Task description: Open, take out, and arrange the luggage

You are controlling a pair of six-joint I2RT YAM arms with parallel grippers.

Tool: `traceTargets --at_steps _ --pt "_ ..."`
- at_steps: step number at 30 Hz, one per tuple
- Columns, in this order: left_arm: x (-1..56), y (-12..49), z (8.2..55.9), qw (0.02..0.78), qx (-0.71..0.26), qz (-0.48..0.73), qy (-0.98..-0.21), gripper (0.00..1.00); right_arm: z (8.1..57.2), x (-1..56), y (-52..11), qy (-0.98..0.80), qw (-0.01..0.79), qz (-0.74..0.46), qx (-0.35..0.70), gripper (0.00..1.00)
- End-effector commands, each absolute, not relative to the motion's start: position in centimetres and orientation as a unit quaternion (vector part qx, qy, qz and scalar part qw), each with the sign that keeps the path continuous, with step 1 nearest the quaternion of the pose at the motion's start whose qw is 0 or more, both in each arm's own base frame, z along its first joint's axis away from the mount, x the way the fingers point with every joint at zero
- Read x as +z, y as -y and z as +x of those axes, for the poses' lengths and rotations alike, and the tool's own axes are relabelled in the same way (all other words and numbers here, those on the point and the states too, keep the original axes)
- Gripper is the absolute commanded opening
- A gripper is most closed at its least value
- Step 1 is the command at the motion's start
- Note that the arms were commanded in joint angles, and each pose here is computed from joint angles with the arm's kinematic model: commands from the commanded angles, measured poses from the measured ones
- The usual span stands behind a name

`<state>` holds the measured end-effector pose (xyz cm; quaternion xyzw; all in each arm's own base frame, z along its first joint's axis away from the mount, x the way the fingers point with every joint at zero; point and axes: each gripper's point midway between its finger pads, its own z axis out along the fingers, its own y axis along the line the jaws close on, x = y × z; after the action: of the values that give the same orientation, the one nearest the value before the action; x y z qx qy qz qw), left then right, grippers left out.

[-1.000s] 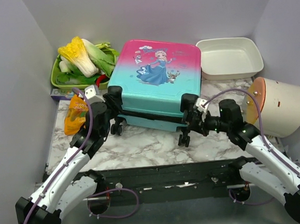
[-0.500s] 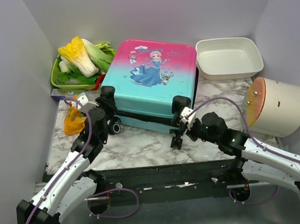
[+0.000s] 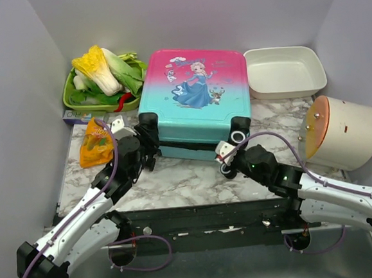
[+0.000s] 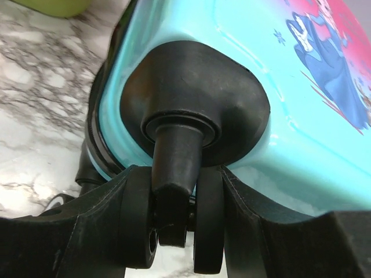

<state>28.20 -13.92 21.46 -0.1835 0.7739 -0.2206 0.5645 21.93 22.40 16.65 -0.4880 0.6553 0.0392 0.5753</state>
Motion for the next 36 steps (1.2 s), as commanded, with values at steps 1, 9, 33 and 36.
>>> traceTargets --at_steps 1,9,33,36 --pt "20.5 18.5 25.7 0.502 -0.309 -0.112 -0.800 0.00 21.9 23.7 -27.3 -0.575 0.655 -0.479 0.109 0.01" --pt "19.8 18.9 24.1 0.492 -0.324 -0.106 -0.801 0.00 22.0 21.7 -30.7 -0.602 0.620 -0.474 0.168 0.01" --pt "20.8 17.4 23.9 0.513 -0.291 -0.093 -0.802 0.00 18.6 11.2 -20.4 -0.870 0.445 -0.156 0.146 1.00" --pt "20.6 17.4 23.9 0.511 -0.290 -0.091 -0.804 0.00 19.2 12.0 -20.5 -0.860 0.469 -0.129 0.158 1.00"
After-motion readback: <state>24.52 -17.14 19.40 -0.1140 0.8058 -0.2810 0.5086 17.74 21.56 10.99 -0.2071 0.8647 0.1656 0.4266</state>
